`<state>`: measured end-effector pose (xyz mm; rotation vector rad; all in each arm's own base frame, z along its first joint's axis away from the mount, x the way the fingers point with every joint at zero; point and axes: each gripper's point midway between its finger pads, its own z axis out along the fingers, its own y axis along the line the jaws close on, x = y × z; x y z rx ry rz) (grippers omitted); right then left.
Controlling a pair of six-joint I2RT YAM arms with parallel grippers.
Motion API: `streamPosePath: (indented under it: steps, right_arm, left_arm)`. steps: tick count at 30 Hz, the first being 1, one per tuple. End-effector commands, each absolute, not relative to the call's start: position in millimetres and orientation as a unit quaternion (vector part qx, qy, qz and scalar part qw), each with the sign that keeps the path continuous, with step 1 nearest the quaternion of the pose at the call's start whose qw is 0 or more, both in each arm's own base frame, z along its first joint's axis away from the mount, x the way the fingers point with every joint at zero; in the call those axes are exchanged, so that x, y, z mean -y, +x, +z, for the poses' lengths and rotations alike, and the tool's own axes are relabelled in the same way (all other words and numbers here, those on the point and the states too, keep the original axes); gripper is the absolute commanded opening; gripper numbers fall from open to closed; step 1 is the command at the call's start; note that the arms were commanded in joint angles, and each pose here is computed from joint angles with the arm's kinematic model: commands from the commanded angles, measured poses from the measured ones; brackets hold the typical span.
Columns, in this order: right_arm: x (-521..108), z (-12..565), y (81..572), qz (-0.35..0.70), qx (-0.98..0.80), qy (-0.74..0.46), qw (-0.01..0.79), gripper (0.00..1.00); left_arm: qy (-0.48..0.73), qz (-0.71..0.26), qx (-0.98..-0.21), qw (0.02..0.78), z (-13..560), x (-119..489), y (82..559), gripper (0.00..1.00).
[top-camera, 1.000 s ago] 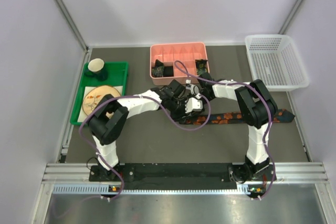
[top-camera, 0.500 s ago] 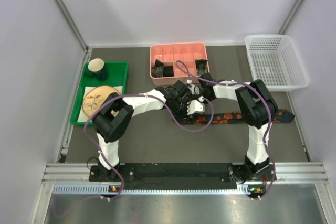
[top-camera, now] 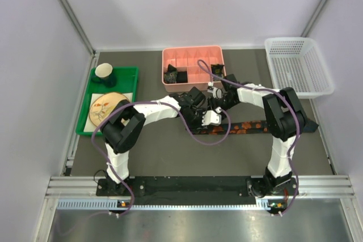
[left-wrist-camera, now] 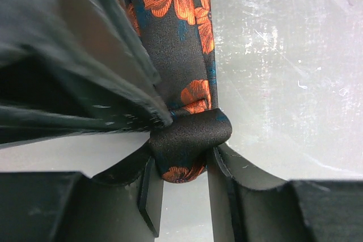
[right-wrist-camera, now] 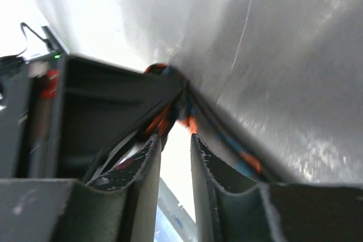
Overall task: Roll the ties
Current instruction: Roll the tie at the center of the board.
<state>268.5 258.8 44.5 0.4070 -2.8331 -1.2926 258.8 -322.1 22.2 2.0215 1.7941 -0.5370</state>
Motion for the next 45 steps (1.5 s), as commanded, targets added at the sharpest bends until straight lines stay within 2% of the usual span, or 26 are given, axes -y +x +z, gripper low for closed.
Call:
streamPosePath:
  steps: [1, 4, 17, 25, 27, 28, 30, 31, 32, 34, 39, 45]
  right_arm:
    - [-262.3, 94.3, 272.1, -0.457, 0.876, 0.152, -0.032, 0.32]
    - [-264.2, 98.8, 267.3, -0.472, 0.868, 0.151, -0.03, 0.37]
    - [-275.8, 71.2, 253.1, -0.507, 0.853, 0.124, 0.009, 0.34]
    - [-274.2, 54.8, 258.3, -0.496, 0.859, 0.127, -0.008, 0.33]
    - [-272.4, 51.2, 260.8, -0.487, 0.864, 0.124, -0.012, 0.27]
    - [-271.9, 49.8, 260.9, -0.485, 0.866, 0.125, -0.013, 0.19]
    - [-270.6, 46.7, 261.5, -0.478, 0.87, 0.125, -0.012, 0.13]
    - [-269.0, 44.4, 261.7, -0.475, 0.871, 0.124, -0.01, 0.04]
    - [-268.7, 43.4, 261.1, -0.473, 0.872, 0.125, -0.008, 0.0]
    - [-266.4, 39.6, 261.7, -0.465, 0.877, 0.124, -0.01, 0.0]
    - [-255.6, 25.5, 260.0, -0.427, 0.896, 0.124, -0.009, 0.0]
    - [-245.7, 8.5, 262.6, -0.389, 0.913, 0.124, -0.016, 0.0]
  left_arm:
    - [0.73, -0.17, -0.658, 0.073, -26.7, 277.2, 226.7, 0.33]
    - [0.729, -0.174, -0.658, 0.072, -26.5, 277.5, 225.9, 0.33]
    - [0.725, -0.184, -0.66, 0.069, -26.9, 282.3, 226.1, 0.33]
    - [0.726, -0.184, -0.659, 0.068, -26.5, 281.6, 226.5, 0.33]
    - [0.726, -0.184, -0.659, 0.068, -27.0, 281.8, 226.6, 0.33]
    - [0.726, -0.185, -0.659, 0.067, -26.3, 281.3, 225.9, 0.34]
    - [0.726, -0.186, -0.658, 0.067, -26.4, 280.7, 225.3, 0.34]
    - [0.726, -0.186, -0.658, 0.068, -25.9, 280.8, 225.4, 0.34]
    - [0.727, -0.185, -0.658, 0.067, -26.2, 280.2, 225.3, 0.35]
    - [0.724, -0.185, -0.661, 0.068, -25.8, 280.1, 226.1, 0.35]
    - [0.707, -0.206, -0.669, 0.103, -8.3, 284.9, 235.9, 0.47]
    - [0.674, -0.23, -0.669, 0.214, 40.7, 298.4, 256.0, 0.63]
